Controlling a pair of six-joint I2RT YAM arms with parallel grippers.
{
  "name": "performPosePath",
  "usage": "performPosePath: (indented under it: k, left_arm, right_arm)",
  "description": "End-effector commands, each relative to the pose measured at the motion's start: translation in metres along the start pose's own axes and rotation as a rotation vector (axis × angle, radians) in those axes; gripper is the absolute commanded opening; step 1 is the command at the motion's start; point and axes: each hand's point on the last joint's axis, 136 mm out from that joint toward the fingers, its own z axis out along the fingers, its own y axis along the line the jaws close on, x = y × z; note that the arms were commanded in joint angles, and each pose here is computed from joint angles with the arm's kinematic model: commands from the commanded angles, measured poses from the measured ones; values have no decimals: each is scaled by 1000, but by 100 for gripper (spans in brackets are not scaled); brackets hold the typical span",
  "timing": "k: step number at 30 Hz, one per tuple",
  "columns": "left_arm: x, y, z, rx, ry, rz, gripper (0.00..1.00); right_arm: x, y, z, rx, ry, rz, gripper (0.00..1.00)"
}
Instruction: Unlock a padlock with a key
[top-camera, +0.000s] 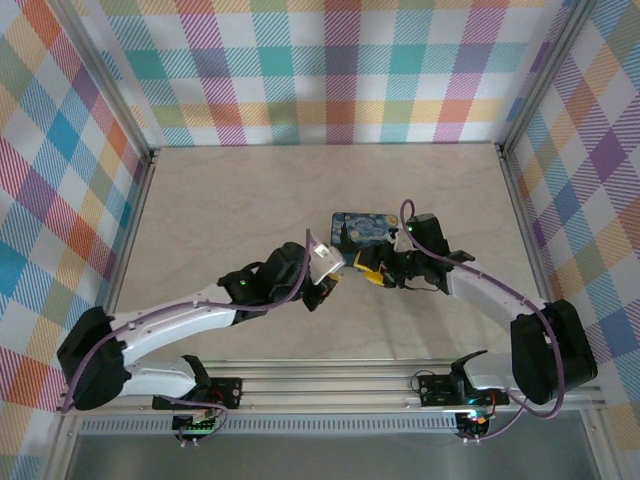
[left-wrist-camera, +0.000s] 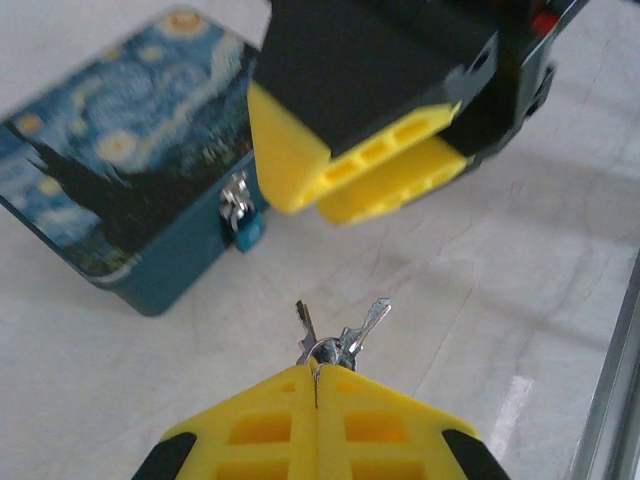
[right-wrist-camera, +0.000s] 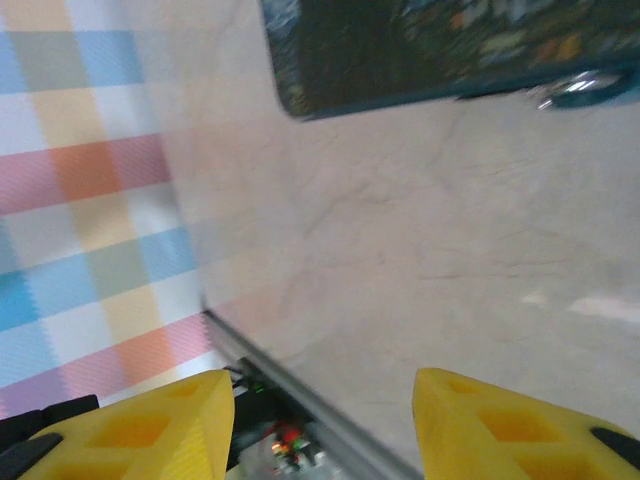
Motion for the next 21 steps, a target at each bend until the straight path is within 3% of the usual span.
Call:
performPosePath:
  k: [1,5,21]
  left_arm:
    - [-8,6,-18,-27,-56,77,0]
    - [-19,7,-30,-39,-121,94,0]
    - [-26,4,-26,-18,-139,77,0]
  right_arm:
    - [10,41,-7,-179,63,8,49]
    - [18,54,-9,-226,104,10,49]
    - [38,78,4,-263,210,51,45]
